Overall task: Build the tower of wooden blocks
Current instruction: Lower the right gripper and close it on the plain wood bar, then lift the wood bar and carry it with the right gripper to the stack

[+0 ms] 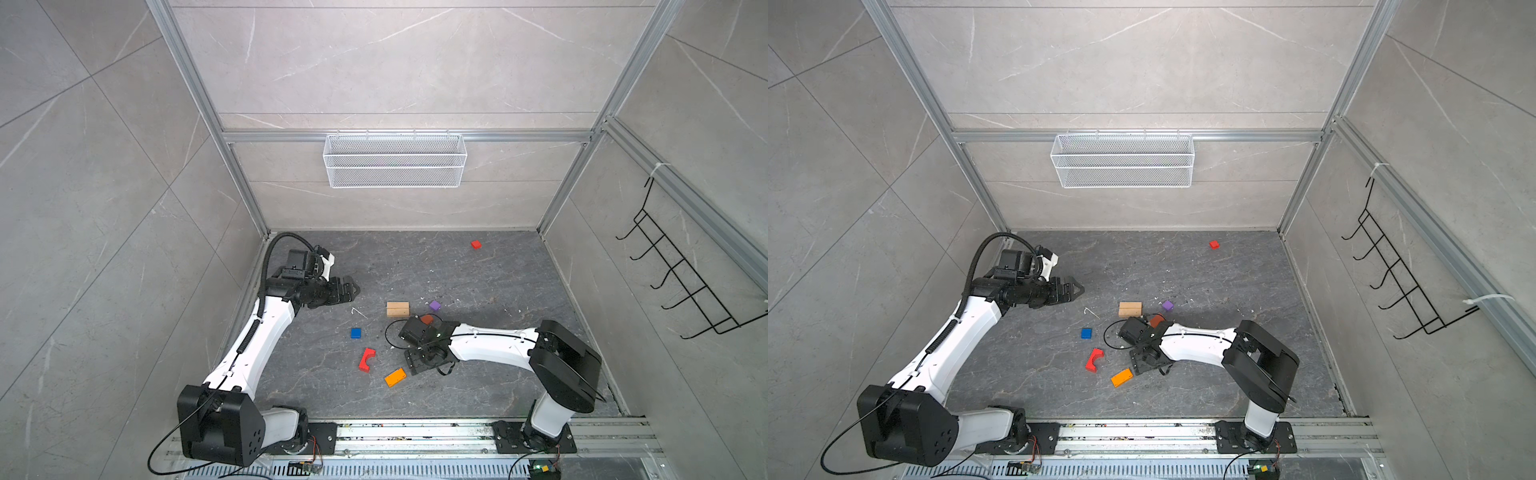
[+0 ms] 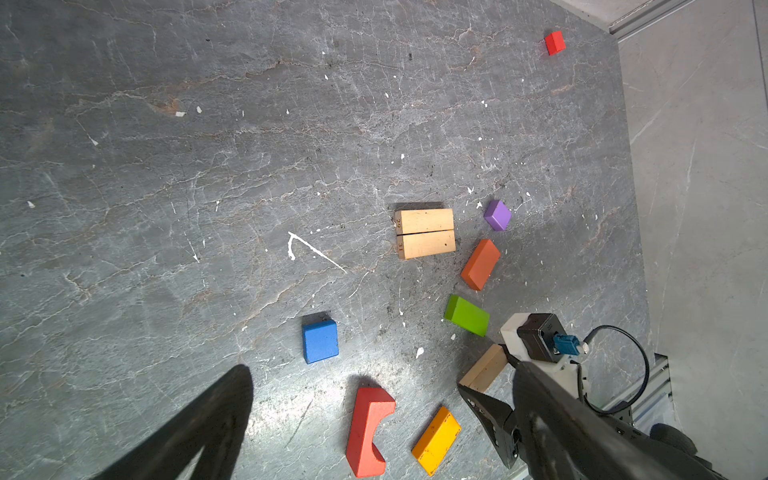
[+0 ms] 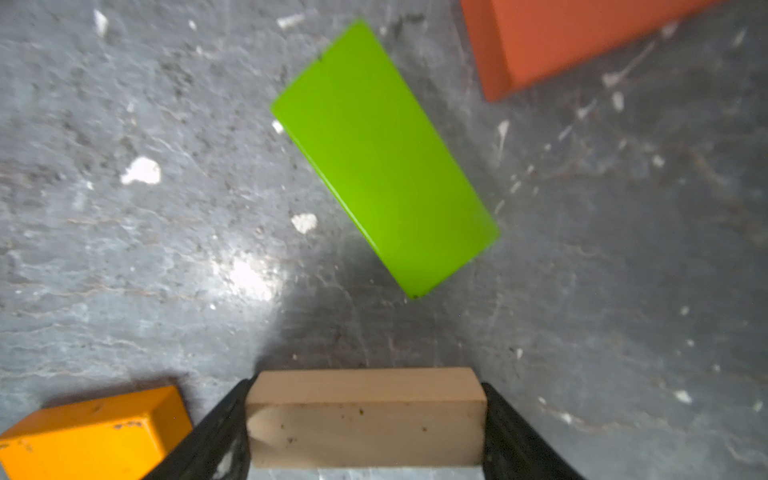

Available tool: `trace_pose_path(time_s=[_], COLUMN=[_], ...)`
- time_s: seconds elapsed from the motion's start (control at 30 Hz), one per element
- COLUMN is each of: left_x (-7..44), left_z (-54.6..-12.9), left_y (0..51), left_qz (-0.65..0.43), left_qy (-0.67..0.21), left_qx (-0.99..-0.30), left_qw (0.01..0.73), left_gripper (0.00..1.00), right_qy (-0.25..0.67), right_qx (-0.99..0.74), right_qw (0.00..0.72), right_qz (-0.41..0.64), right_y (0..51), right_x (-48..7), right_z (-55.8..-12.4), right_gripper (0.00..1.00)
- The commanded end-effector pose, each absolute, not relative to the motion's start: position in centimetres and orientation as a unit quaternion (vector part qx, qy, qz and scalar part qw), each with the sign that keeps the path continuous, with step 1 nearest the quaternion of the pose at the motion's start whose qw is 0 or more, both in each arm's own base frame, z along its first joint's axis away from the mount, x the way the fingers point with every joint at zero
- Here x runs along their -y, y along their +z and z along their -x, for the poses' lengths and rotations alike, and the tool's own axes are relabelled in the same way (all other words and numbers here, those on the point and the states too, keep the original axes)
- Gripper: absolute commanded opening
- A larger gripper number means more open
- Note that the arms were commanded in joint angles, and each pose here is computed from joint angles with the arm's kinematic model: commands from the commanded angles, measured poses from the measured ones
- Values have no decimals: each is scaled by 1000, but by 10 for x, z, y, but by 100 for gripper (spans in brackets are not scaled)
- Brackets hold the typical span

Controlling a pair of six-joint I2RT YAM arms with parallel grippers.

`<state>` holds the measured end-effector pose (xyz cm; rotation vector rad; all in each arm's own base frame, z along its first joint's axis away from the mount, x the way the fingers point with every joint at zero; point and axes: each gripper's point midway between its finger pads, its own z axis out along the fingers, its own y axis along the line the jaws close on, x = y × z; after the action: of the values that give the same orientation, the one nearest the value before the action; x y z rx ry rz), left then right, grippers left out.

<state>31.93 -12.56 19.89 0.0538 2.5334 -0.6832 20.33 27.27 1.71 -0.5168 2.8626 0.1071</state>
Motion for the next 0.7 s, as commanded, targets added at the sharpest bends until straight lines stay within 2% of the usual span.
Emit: trace_pose_path(time_s=[0.0,0.3,0.67], left_x=[124,123,123], left_z=[-320,-320,-321], left_y=[206,207,208], left_qz=[-22,-20,-16], left_qy=[-252,-250,-249], left_qx=[-930,-929,-929], left_qw=[268,272,273], left_gripper=[100,100,100], right_qy=[20,27,43], right_qx=[-982,-980,-980], right_qw=[114,148,178], right_qz=[152,131,79], right_y=[36,74,76], right_x=[-264,-293,-331], right_z=[-203,-234,-296], right_gripper=[63,62,62])
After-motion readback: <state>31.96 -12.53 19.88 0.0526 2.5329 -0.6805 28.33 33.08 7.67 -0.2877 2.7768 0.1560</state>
